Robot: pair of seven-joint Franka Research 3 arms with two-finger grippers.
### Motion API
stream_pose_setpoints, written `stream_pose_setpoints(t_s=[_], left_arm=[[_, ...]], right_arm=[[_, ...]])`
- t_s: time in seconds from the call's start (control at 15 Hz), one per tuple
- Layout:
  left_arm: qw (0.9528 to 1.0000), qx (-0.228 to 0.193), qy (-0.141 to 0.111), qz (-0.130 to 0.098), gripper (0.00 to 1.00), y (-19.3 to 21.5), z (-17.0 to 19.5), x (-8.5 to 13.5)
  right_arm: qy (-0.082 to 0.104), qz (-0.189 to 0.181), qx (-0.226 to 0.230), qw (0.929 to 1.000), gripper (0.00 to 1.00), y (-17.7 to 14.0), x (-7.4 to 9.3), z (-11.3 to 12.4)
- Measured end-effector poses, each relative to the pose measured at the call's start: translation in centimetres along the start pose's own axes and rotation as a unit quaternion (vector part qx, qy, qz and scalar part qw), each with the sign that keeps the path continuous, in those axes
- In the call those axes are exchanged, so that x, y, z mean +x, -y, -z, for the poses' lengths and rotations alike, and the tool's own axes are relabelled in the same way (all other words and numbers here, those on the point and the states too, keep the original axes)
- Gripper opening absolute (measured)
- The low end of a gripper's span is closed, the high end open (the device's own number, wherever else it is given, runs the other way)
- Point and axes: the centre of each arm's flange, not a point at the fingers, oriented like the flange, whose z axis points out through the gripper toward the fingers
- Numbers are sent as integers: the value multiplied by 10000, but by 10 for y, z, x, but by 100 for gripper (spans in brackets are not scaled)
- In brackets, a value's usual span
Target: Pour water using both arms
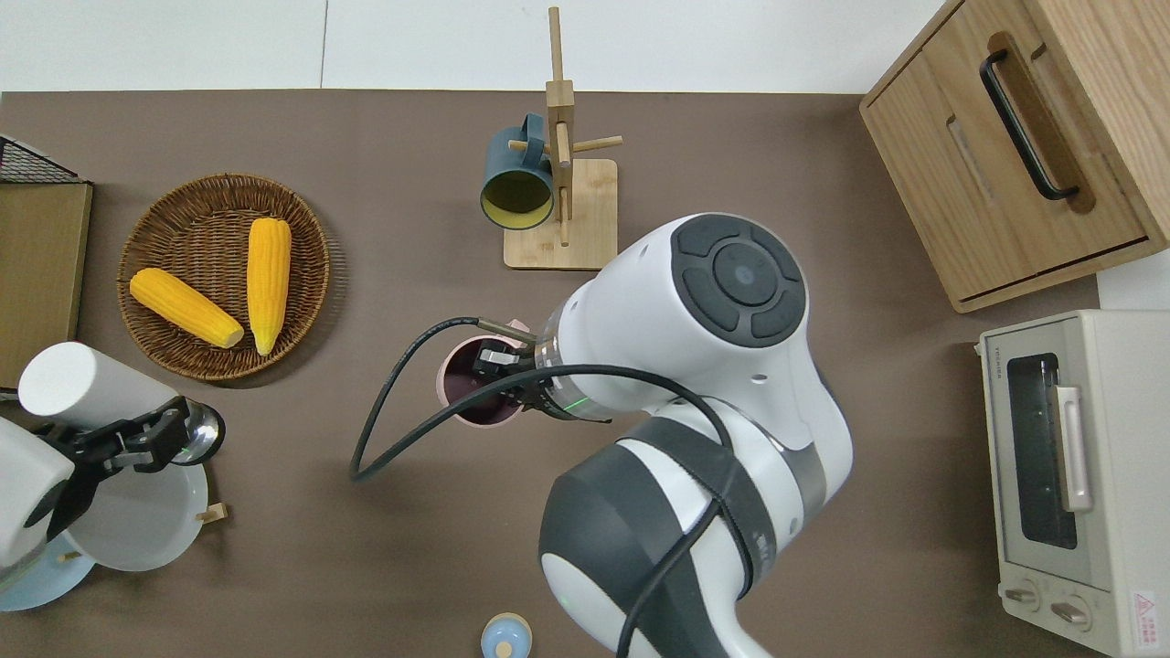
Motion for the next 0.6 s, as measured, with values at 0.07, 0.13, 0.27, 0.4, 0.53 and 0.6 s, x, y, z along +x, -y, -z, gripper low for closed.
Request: stream_pose_setpoints(t_s=[0.07, 0.13, 0.27, 0.4, 0.53, 0.6], left_arm=[[10000, 11, 27, -18, 63, -2, -2, -10], [10000, 19, 50, -30, 63, -3, -4, -16], [9999, 24, 118, -59, 63, -5, -9, -28], [9998, 14, 162, -96, 63, -8, -12, -34], [9998, 18, 177, -130, 63, -12, -13, -35], [9997, 20, 180, -133, 63, -12, -14, -36]], right_arm=[[5, -85, 45, 10000, 5, 3, -4, -12], [7, -104, 82, 9999, 5, 6, -6, -22], [34, -123, 159, 9998, 5, 14, -11, -49], [70, -148, 248, 9996, 5, 23, -13, -79], [116, -173, 287, 9994, 5, 26, -10, -101], [118, -177, 295, 9993, 5, 27, -10, -109]])
